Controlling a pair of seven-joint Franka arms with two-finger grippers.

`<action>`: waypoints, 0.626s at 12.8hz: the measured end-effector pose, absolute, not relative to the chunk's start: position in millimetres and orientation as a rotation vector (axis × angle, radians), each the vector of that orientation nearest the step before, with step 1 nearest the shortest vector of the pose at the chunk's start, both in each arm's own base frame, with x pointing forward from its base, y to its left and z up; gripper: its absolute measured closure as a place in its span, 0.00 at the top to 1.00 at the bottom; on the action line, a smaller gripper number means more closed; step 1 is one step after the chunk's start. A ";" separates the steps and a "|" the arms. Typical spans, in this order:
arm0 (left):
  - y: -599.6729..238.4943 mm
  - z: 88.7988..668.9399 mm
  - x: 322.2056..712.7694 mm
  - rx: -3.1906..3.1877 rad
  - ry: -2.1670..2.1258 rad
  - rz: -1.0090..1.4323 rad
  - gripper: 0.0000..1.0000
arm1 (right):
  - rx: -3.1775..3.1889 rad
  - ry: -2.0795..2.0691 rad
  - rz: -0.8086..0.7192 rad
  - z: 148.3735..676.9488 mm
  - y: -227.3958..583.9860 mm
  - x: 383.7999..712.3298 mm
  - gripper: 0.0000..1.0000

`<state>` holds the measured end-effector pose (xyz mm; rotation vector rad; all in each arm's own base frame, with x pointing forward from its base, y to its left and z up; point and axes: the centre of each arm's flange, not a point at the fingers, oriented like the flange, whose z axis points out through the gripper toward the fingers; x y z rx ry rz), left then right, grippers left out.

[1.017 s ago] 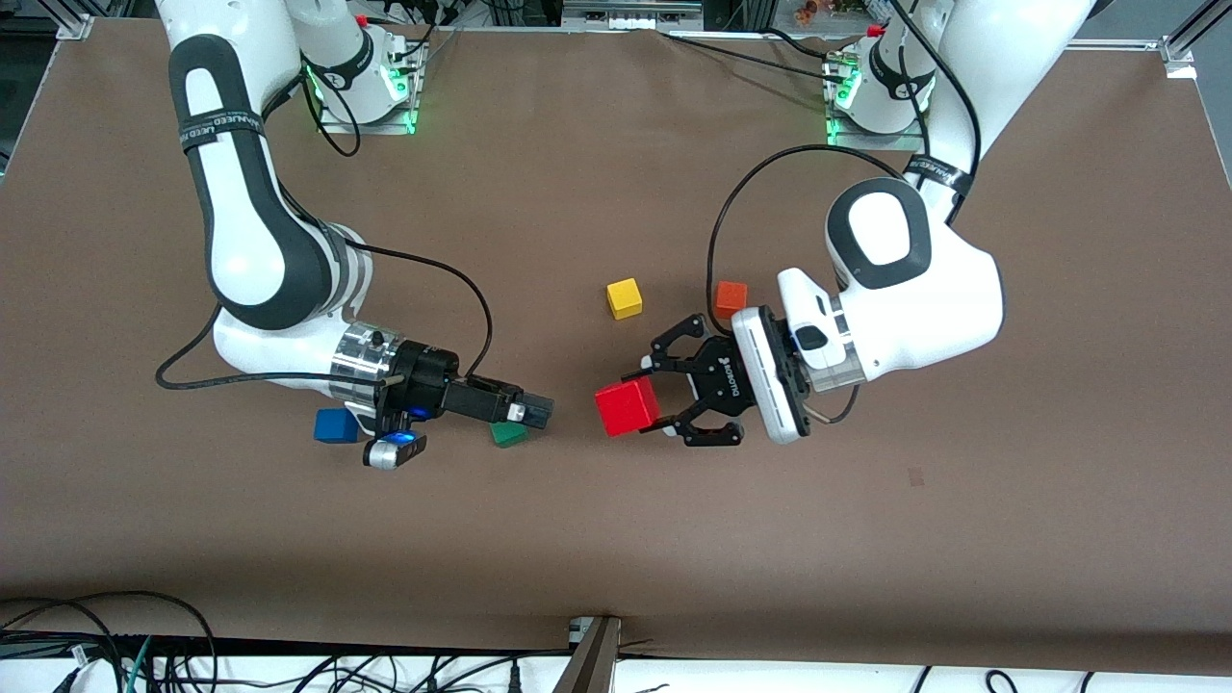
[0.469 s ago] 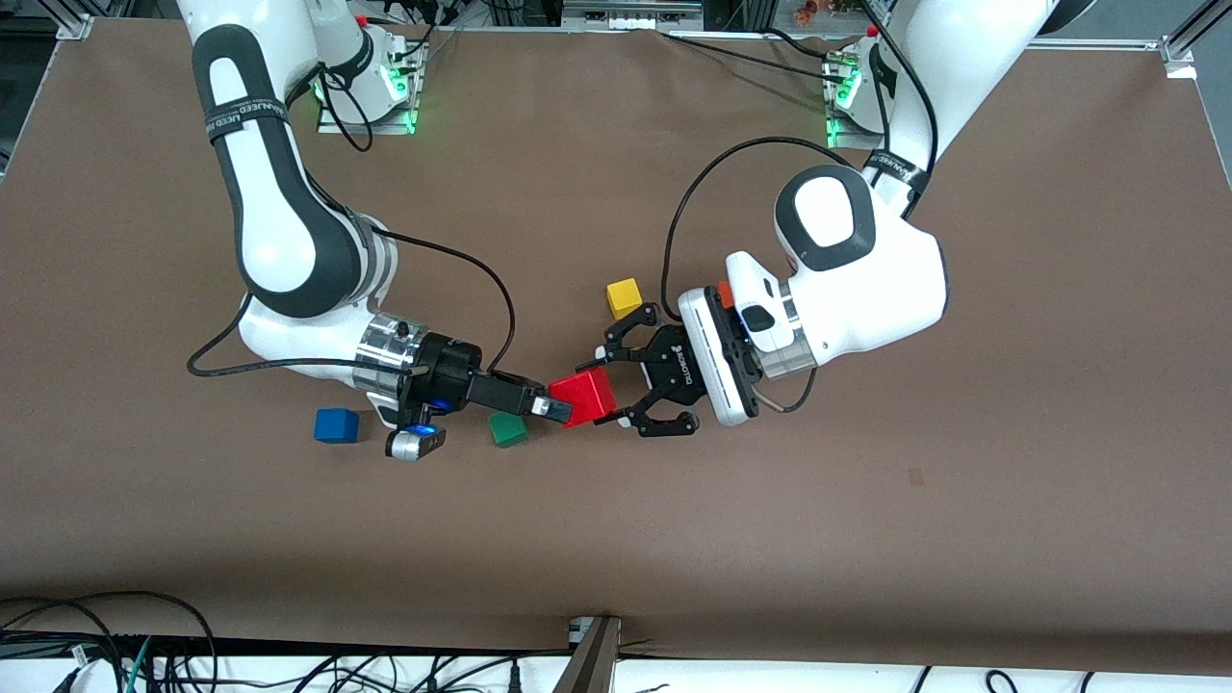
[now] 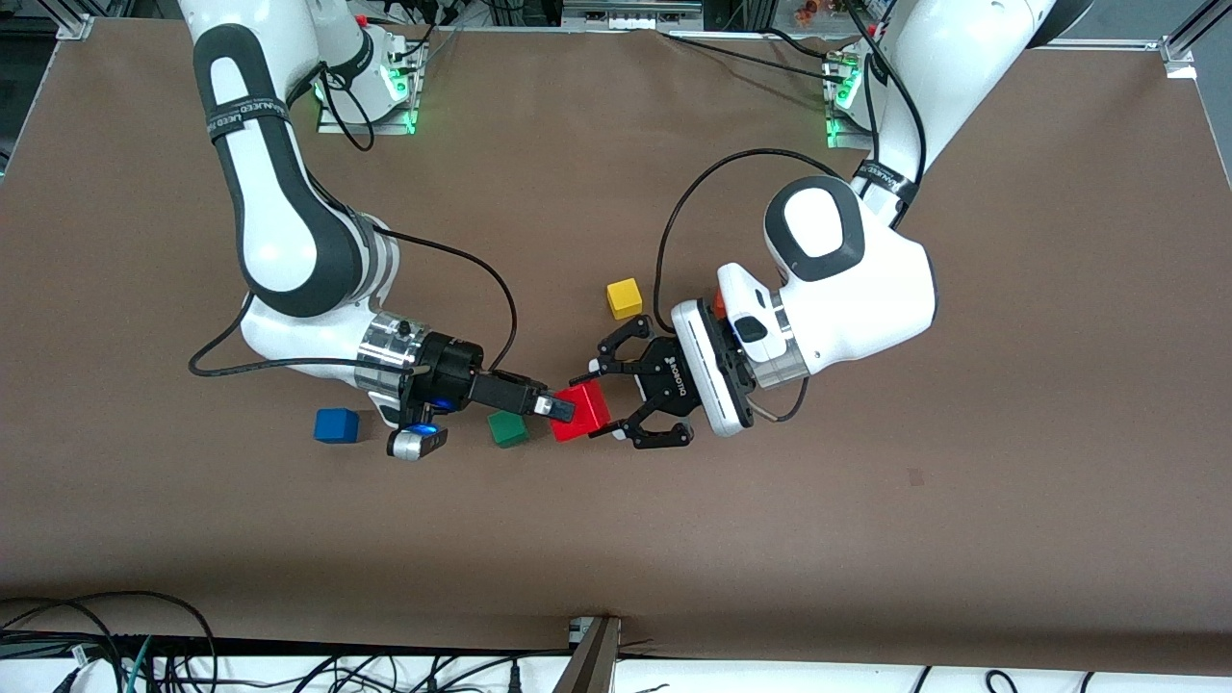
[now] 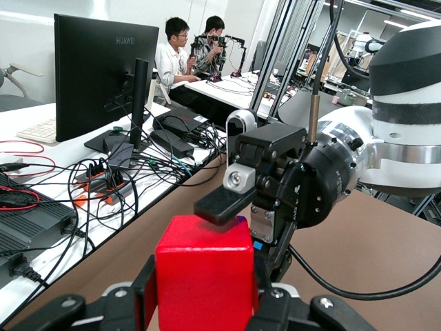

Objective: Pass red block to right arm, stack on blue
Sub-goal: 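Close the right gripper on the red cube held by the left gripper, then pull the red cube away with the right gripper while the left gripper opens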

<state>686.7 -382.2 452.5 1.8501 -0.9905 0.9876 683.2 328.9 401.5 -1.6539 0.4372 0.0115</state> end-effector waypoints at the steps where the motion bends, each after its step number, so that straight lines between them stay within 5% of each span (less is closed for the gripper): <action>1: -382.2 452.1 686.8 1.848 -0.999 0.992 0.56 | -1.654 0.438 0.011 401.6 328.8 683.3 0.83; 3: -381.3 449.6 687.8 1.849 -1.005 0.995 0.56 | -1.639 0.446 0.004 404.7 326.5 685.4 0.59; 8: -381.4 450.7 688.6 1.847 -1.005 1.000 0.56 | -1.627 0.454 0.006 404.9 325.9 685.9 0.58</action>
